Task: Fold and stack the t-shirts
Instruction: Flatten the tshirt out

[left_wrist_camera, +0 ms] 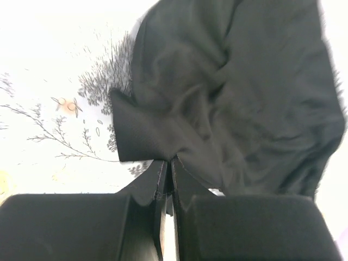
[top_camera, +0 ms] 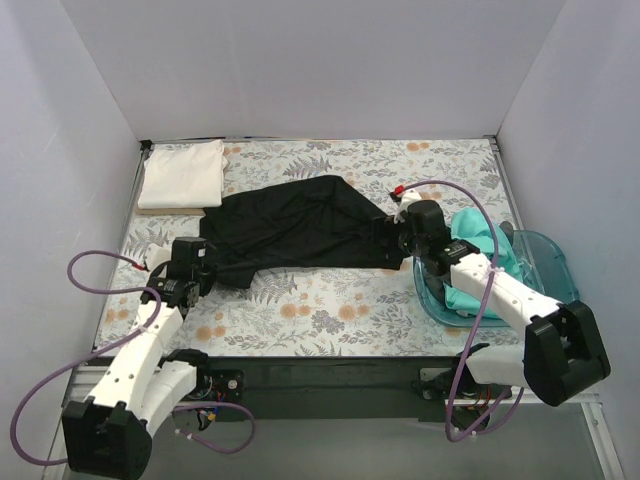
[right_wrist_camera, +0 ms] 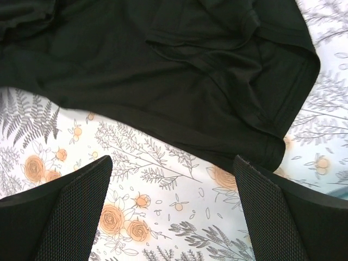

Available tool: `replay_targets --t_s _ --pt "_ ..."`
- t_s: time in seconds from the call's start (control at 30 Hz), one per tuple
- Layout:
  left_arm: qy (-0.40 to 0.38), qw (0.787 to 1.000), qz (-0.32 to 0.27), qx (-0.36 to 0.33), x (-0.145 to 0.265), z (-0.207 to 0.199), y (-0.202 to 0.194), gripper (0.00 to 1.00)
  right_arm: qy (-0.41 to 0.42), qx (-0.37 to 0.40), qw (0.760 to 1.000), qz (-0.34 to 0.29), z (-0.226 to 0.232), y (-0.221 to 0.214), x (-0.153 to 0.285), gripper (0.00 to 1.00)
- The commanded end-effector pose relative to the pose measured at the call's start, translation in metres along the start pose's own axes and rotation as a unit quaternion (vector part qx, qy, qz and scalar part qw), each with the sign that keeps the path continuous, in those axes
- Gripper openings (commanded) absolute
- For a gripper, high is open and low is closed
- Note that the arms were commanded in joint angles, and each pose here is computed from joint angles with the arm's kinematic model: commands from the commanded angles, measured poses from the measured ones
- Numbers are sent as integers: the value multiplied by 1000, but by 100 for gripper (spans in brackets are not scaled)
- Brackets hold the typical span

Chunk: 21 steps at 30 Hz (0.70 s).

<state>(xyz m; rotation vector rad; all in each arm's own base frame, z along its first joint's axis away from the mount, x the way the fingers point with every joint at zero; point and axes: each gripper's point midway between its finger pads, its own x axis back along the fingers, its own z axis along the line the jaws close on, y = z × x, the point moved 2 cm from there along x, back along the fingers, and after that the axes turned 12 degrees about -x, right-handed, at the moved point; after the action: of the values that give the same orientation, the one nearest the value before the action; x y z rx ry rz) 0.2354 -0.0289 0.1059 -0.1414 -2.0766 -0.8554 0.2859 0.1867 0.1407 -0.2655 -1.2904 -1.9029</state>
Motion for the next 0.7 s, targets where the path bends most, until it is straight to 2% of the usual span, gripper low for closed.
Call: replay_targets --t_s 0.0,0.07,0.13,0.17,0.27,0.43,0.67 --pt "43 995 -74 45 24 17 30 0 39 25 999 22 23 -6 -10 98" --pt "40 993 -89 65 29 18 36 0 44 32 997 45 33 -16 -16 98" --pt "30 990 -113 82 36 17 46 0 22 35 998 45 33 -16 -19 98" --pt "38 988 -119 86 38 20 47 0 5 36 997 63 29 -26 -21 98" --pt "58 979 -146 129 43 29 56 0 -40 28 997 66 18 -33 -23 98" --pt "64 977 -156 134 38 31 58 0 -83 13 992 96 4 -60 -22 98" --pt "64 977 -152 131 31 29 55 0 -105 11 984 145 -3 -111 -17 89"
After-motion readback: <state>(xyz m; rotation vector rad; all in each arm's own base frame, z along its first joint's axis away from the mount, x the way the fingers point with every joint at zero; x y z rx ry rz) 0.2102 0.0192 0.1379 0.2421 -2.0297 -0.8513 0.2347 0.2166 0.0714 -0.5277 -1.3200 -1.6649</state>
